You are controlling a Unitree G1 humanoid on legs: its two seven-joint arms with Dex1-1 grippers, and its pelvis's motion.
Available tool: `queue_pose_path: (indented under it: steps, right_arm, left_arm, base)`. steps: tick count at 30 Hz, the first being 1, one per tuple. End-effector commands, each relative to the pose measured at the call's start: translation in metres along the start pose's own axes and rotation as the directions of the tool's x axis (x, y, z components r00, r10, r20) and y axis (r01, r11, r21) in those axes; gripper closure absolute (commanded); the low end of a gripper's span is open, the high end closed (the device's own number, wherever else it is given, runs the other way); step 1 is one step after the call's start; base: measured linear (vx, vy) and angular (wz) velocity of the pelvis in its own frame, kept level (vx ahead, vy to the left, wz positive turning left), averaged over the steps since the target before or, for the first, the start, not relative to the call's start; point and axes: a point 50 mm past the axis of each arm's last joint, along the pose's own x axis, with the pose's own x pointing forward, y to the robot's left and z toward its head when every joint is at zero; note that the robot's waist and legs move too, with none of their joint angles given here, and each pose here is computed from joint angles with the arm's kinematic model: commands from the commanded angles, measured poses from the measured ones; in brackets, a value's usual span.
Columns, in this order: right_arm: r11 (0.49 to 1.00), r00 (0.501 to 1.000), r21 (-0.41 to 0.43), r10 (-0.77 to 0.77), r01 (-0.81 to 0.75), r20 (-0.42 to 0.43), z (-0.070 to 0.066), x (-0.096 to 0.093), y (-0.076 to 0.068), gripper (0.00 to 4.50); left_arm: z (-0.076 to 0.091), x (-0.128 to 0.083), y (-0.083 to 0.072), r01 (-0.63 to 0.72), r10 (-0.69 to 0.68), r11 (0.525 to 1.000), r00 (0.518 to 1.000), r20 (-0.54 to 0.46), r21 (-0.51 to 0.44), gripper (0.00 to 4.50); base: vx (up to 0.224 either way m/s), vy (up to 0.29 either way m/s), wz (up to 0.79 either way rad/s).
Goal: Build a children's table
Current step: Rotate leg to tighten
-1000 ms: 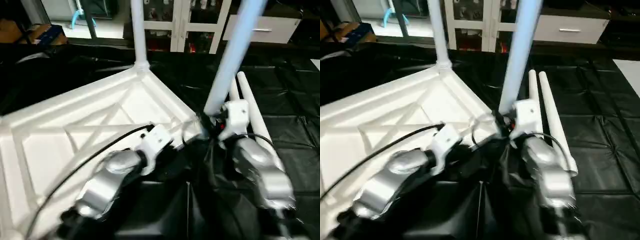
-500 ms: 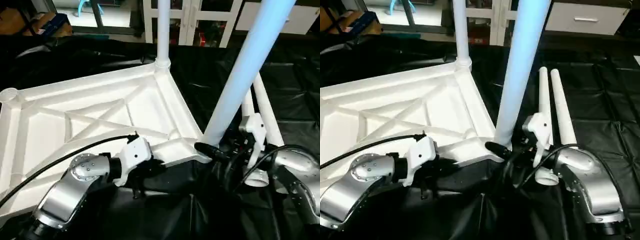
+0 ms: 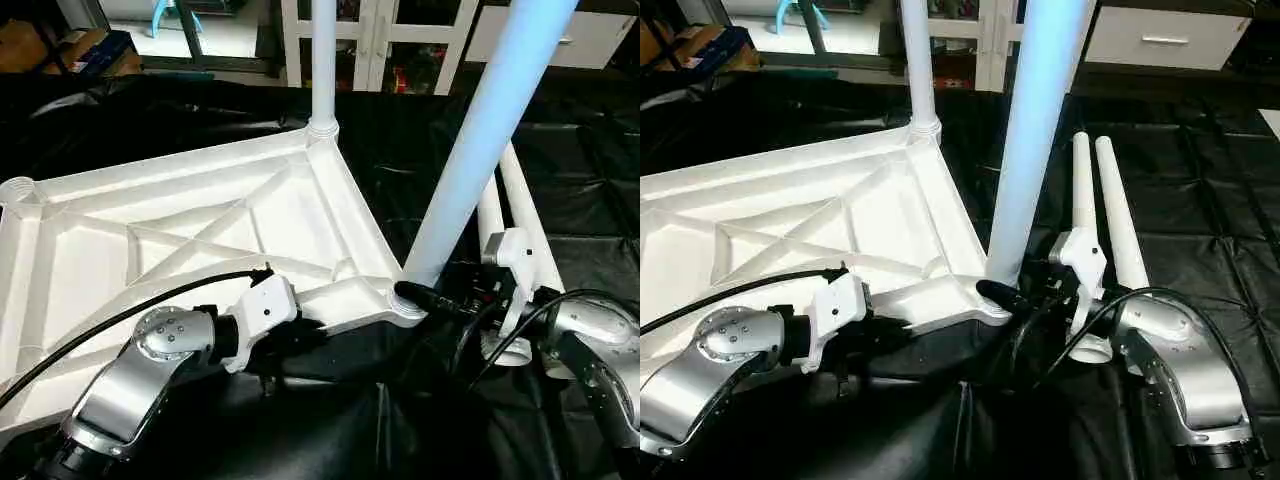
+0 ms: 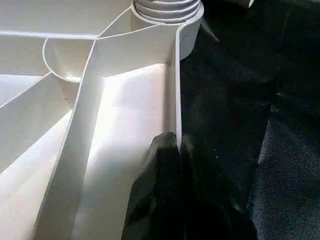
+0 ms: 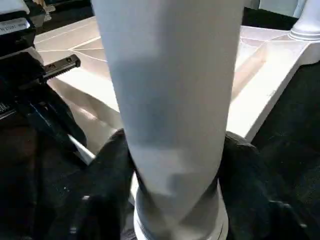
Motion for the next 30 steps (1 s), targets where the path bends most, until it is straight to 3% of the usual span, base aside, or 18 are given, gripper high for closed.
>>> queue_pose_path:
  steps: [1,2,8,11,13,15,17,20,22,24,28,30]
  right_arm:
    - [0.999,0.999,0.008,-0.032,0.032,-0.004,-0.003,0.0,-0.003,2.32]
    - [0.998,0.998,0.024,-0.065,0.066,-0.01,-0.006,0.002,-0.004,2.48]
    - [0.977,0.978,0.081,-0.194,0.199,-0.071,-0.019,0.016,-0.002,2.54]
    - [0.925,0.937,0.161,-0.326,0.344,-0.129,-0.033,0.03,-0.002,2.55]
    - [0.865,0.888,0.209,-0.426,0.456,-0.174,-0.041,0.038,-0.002,2.55]
    - [0.81,0.837,0.221,-0.502,0.543,-0.218,-0.051,0.054,0.005,2.55]
    - [0.797,0.831,0.245,-0.505,0.553,-0.233,-0.058,0.078,0.018,2.55]
    - [0.834,0.865,0.239,-0.455,0.497,-0.213,-0.055,0.092,0.025,2.56]
    - [0.876,0.919,0.276,-0.379,0.395,-0.11,-0.041,0.092,0.027,2.56]
    - [0.916,0.946,0.246,-0.323,0.318,-0.019,-0.027,0.084,0.024,2.0]
    - [0.94,0.956,0.19,-0.294,0.284,0.026,-0.019,0.069,0.016,1.64]
    - [0.964,0.968,0.117,-0.246,0.24,0.042,-0.01,0.045,0.003,1.44]
  left_arm:
    - [-0.02,0.005,-0.012,0.064,-0.068,0.995,0.996,-0.053,-0.079,4.5]
    - [-0.019,0.007,-0.013,0.067,-0.071,0.995,0.996,-0.05,-0.08,4.5]
    - [-0.015,0.017,-0.012,0.03,-0.036,0.994,0.998,-0.051,-0.102,4.5]
    - [-0.012,0.03,-0.009,-0.044,0.033,0.988,0.997,-0.076,-0.145,4.5]
    - [-0.01,0.04,-0.006,-0.113,0.097,0.98,0.99,-0.101,-0.163,4.5]
    - [-0.002,0.06,-0.001,-0.23,0.21,0.943,0.972,-0.108,-0.239,4.5]
    - [0.011,0.08,-0.003,-0.258,0.243,0.922,0.966,-0.087,-0.287,4.5]
    - [0.02,0.086,-0.009,-0.209,0.206,0.938,0.978,-0.041,-0.277,4.5]
    - [0.016,0.077,-0.008,-0.176,0.173,0.958,0.984,-0.033,-0.226,4.5]
    - [0.007,0.064,-0.004,-0.175,0.168,0.966,0.984,-0.053,-0.191,4.5]
    - [-0.001,0.049,-0.002,-0.141,0.135,0.979,0.99,-0.047,-0.147,4.5]
    - [-0.007,0.026,-0.003,-0.063,0.061,0.99,0.998,-0.026,-0.122,4.5]
  base:
    - [0.0,0.0,0.0]
    - [0.0,0.0,0.0]
    - [0.0,0.0,0.0]
    - [0.0,0.0,0.0]
    - [0.0,0.0,0.0]
    - [0.0,0.0,0.0]
    - [0.0,0.0,0.0]
    - [0.0,0.0,0.0]
    - [0.0,0.0,0.0]
    - [0.0,0.0,0.0]
    - [0.0,0.0,0.0]
    - [0.0,0.0,0.0]
